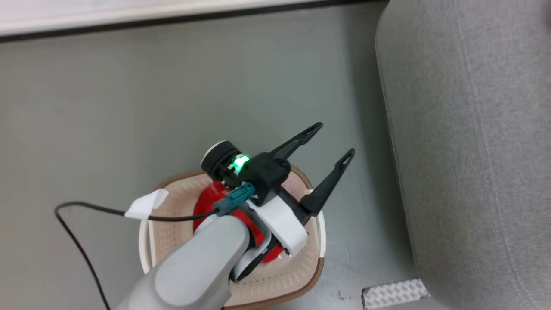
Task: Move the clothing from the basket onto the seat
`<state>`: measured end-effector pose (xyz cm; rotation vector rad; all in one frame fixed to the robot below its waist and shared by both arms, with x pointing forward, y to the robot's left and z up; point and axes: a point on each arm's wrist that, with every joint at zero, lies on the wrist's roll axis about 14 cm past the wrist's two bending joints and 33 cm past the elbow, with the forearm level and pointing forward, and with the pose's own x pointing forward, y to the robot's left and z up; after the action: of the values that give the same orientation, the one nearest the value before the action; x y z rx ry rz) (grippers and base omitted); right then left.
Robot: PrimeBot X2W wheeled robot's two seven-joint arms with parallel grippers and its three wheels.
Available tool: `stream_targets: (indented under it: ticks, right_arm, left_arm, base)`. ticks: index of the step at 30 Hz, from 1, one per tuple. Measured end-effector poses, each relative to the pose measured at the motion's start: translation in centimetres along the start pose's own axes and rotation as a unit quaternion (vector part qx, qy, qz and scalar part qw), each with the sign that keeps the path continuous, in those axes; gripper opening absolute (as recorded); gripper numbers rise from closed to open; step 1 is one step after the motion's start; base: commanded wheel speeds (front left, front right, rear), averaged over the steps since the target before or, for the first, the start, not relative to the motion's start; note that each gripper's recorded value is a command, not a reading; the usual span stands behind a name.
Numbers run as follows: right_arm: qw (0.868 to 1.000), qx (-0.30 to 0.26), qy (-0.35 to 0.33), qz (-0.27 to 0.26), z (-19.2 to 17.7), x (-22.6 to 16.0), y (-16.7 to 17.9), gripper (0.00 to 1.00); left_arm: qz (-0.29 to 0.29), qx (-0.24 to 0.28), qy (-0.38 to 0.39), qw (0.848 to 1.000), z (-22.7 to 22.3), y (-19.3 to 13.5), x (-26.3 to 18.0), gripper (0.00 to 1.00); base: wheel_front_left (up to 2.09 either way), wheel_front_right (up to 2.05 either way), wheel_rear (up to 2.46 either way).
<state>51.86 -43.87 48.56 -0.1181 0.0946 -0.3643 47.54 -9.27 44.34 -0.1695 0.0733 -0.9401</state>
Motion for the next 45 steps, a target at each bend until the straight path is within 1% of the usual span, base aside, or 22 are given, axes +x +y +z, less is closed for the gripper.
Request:
stream_targets:
  ticks: [6, 9, 12, 15, 18, 24, 29, 31, 35, 40, 45]
  right_arm:
    - [0.998, 0.011, -0.052, 0.031, 2.9, -3.3, 1.1, 1.00]
    - [0.996, 0.009, -0.074, 0.050, 4.2, -5.1, 2.2, 1.00]
    - [0.993, 0.020, -0.094, 0.065, 5.2, -7.0, 3.3, 1.00]
    - [0.990, 0.020, -0.111, 0.082, 6.0, -8.9, 4.6, 1.00]
    - [0.988, 0.029, -0.111, 0.101, 5.9, -10.7, 6.2, 1.00]
    - [0.983, 0.049, -0.099, 0.144, 5.2, -14.1, 9.8, 1.00]
    - [0.976, 0.073, -0.087, 0.186, 4.3, -16.9, 13.6, 1.00]
    - [0.973, 0.083, -0.081, 0.201, 3.8, -18.1, 15.0, 1.00]
    - [0.967, 0.090, -0.071, 0.230, 3.0, -20.1, 17.4, 1.00]
    - [0.961, 0.104, -0.052, 0.251, 1.6, -22.5, 19.5, 1.00]
    - [0.957, 0.110, -0.038, 0.264, 0.7, -24.1, 20.9, 1.00]
  left_arm:
    - [0.039, 0.013, -0.005, 0.999, 1.6, 0.7, -2.1, 1.00]
    - [0.063, 0.014, -0.006, 0.998, 2.3, 1.1, -3.6, 1.00]
    - [0.089, 0.019, -0.009, 0.996, 3.0, 1.5, -5.2, 1.00]
    - [0.113, 0.025, -0.015, 0.993, 3.9, 1.5, -6.9, 1.00]
    - [0.145, 0.034, -0.015, 0.989, 4.4, 2.2, -9.1, 1.00]
    - [0.231, 0.042, -0.021, 0.972, 5.5, 4.0, -14.2, 1.00]
    - [0.303, 0.052, -0.035, 0.951, 6.6, 5.2, -18.8, 1.00]
    - [0.327, 0.048, -0.038, 0.943, 6.6, 5.2, -20.7, 1.00]
    - [0.364, 0.049, -0.045, 0.929, 6.6, 5.0, -23.8, 1.00]
    - [0.399, 0.046, -0.059, 0.914, 6.8, 4.7, -26.8, 1.00]
    - [0.411, 0.048, -0.072, 0.908, 7.2, 4.1, -28.2, 1.00]
  base:
    - [0.00, 0.00, 0.00]
    - [0.00, 0.00, 0.00]
    - [0.00, 0.00, 0.00]
    - [0.00, 0.00, 0.00]
    - [0.00, 0.00, 0.00]
    - [0.00, 0.00, 0.00]
    - [0.00, 0.00, 0.00]
    - [0.00, 0.00, 0.00]
    - [0.00, 0.00, 0.00]
    - [0.00, 0.00, 0.00]
    - [0.00, 0.00, 0.00]
